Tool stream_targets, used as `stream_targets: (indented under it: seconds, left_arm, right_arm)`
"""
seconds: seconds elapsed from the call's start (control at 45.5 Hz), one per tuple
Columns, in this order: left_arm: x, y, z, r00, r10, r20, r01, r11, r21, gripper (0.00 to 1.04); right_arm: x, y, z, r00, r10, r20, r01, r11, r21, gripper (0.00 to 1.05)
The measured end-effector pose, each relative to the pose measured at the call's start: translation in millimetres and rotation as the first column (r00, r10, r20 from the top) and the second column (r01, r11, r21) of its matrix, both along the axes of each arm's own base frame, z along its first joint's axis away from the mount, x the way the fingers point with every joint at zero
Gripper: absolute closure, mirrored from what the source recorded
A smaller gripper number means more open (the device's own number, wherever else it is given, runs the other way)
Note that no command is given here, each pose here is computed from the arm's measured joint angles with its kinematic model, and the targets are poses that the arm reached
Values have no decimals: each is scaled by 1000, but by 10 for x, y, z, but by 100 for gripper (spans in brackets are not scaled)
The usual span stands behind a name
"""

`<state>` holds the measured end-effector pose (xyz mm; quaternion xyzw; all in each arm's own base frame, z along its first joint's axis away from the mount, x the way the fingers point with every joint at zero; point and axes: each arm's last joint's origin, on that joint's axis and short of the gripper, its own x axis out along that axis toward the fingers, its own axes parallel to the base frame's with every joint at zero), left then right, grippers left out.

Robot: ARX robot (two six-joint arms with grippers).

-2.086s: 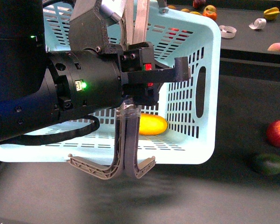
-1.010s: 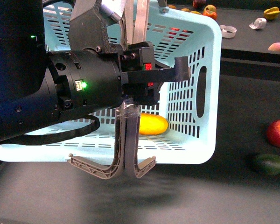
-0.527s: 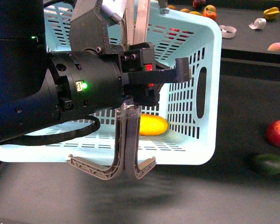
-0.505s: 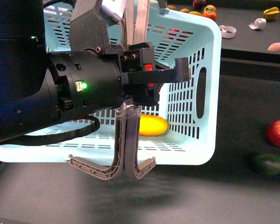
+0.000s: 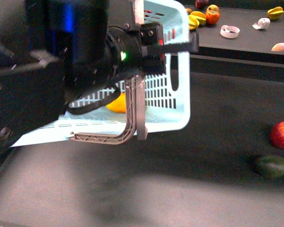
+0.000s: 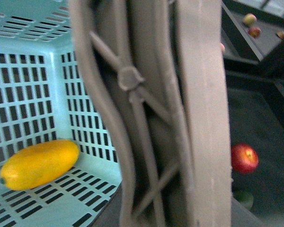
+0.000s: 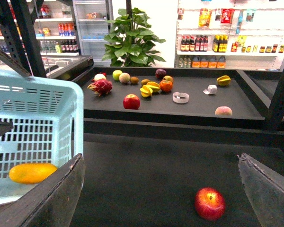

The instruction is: Pick mango with right arm and hold basket with left

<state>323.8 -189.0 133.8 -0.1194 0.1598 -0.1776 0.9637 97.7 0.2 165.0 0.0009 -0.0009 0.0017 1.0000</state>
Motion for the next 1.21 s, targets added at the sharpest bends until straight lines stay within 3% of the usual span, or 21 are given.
stream_targets:
  seconds: [0.088,0.286,0.571,0.769,0.857,0.922,1.076,1.208]
  left_arm:
    - [193,-40,82,994,96,-42,-100,991,-93,87]
    - [544,-37,155,951,269,-153,-306,896,-322,87]
    - [976,138,-51,833,413,-369,-554,611,-566,87]
    - [1230,397,-368,725,479,-495,-678,373,-633,87]
    - [1291,493,-421,701,485,-523,-693,289,-660,87]
    - [1304,494,-430,703,490,-515,-684,272,-677,87]
    - [1283,479,-423,690,493,-529,-705,297,-644,64]
    - [1094,443,-255,705,502,-500,-700,384,-602,37]
  right_arm:
    - [0,0,0,1000,0,0,0,1000,0,8]
    - [0,0,0,1000,0,0,0,1000,0,8]
    - [0,0,0,1000,0,0,0,1000,0,8]
    - [0,0,0,1000,0,0,0,1000,0,8]
    - [0,0,0,1000,0,0,0,1000,0,8]
    - [0,0,0,1000,0,0,0,1000,0,8]
    - [0,0,0,1000,0,0,0,1000,0,8]
    - [0,0,0,1000,0,0,0,1000,0,8]
